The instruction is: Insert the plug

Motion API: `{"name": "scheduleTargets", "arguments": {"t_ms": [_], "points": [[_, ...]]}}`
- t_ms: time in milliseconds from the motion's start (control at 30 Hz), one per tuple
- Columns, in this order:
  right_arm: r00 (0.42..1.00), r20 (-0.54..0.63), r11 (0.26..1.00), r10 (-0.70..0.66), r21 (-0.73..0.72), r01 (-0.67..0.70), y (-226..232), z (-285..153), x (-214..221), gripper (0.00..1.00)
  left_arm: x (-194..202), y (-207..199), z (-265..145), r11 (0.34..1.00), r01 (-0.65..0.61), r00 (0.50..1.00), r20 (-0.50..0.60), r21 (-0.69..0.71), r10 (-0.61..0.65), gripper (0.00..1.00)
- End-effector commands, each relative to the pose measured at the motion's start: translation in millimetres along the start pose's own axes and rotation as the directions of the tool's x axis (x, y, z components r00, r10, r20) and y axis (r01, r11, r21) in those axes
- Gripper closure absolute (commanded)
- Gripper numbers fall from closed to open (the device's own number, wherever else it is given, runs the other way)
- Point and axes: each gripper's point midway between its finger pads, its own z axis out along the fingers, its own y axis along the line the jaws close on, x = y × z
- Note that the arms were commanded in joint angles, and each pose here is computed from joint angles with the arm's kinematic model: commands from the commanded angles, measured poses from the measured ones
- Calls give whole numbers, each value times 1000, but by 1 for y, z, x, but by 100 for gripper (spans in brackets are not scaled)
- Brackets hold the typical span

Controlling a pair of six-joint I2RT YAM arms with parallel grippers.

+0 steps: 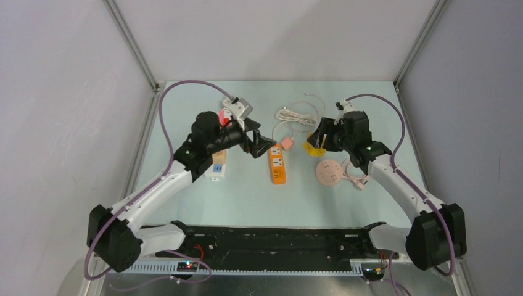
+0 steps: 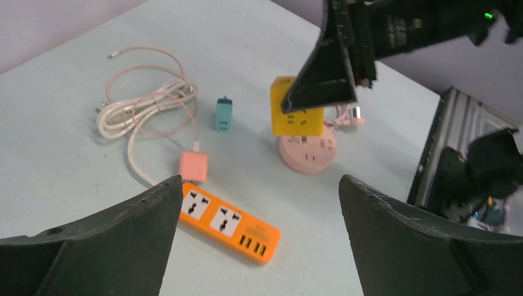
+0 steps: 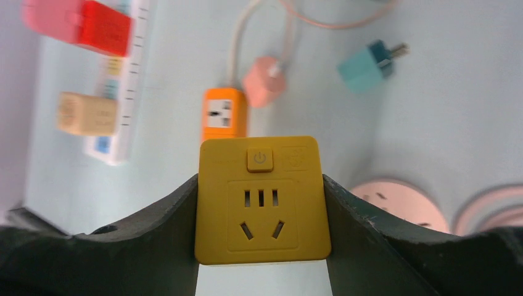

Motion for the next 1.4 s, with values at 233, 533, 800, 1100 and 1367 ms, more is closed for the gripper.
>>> {"name": "scheduleTargets", "arguments": {"t_ms": [233,533,800,1100,1367], "points": [[950,204,933,235,-322,-162,108,-63,-82,100,-34,5,80,989,-21,974,219,-143,52,0],[939,204,908,278,-374,-188,129,-89,-92,100,-45,-52,83,991,-47,953,302,128,6,0],[945,196,907,260,-384,-171,136,-92,-87,100,-49,-95,71,944,-127,942,336,305,18,0],[961,173,888,217,-443,-121,156,-109,-90,100,-35,-86,88,959,-107,951,310,264,21,9],[967,134,898,219,-416,-145,158,-107,-83,100,-32,-63,96,987,-79,951,309,139,32,47]]}}
